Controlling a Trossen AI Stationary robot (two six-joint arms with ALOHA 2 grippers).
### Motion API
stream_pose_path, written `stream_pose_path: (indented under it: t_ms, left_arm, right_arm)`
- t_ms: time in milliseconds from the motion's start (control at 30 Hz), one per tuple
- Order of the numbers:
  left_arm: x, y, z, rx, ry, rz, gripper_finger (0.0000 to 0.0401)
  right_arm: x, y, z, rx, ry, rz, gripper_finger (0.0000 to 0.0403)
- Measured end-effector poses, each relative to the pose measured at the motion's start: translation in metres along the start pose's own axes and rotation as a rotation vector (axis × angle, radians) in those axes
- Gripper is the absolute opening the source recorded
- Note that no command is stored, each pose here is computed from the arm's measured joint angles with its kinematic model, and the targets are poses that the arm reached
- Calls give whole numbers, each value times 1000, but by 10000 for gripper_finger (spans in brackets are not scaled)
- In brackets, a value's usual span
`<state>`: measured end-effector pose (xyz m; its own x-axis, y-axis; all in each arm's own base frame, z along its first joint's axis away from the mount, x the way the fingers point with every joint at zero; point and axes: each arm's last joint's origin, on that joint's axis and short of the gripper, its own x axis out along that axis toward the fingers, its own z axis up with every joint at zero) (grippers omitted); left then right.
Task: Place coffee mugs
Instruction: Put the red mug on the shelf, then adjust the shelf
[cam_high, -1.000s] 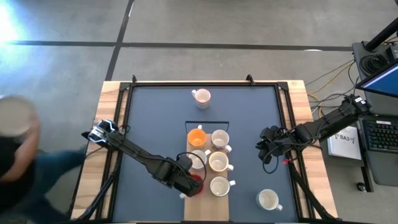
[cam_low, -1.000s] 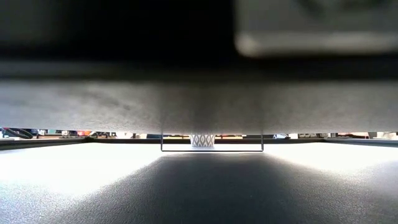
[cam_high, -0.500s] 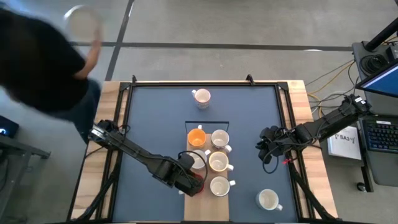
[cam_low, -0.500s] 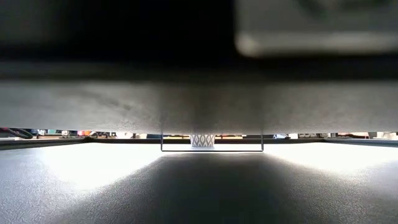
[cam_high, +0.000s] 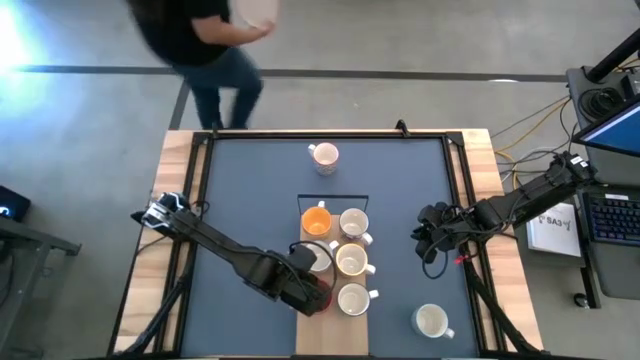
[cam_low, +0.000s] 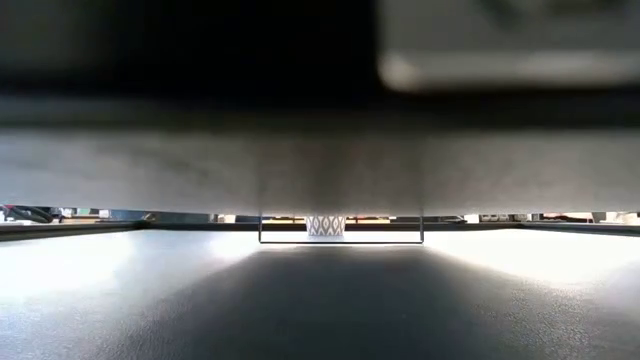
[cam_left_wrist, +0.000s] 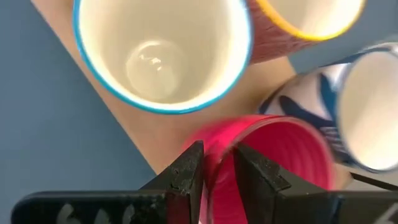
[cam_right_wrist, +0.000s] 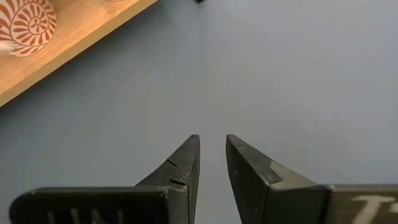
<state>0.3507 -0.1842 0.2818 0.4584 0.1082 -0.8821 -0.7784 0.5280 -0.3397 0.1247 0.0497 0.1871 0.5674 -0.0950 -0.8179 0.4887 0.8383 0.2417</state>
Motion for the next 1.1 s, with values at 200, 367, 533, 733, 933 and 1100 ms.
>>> stream_pose_path:
  t_ms: [200,367,533,733,933,1100]
  left_arm:
    - [-19,-5,5,53,-22,-7,69]
    - [-33,0,8,91,-60,67,69]
    - [-49,7,15,129,-95,156,69]
    - [-64,18,36,179,-127,285,70]
    - [-67,40,72,306,-95,333,102]
    - [-62,69,111,464,-23,369,119]
  right_arm:
    - [0,0,0,0,0,0,68]
    - [0,0,0,0,0,0,68]
    - [0,0,0,0,0,0,68]
    - [0,0,0,1,0,0,68]
    - [0,0,0,0,0,0,68]
    - [0,0,0,0,0,0,68]
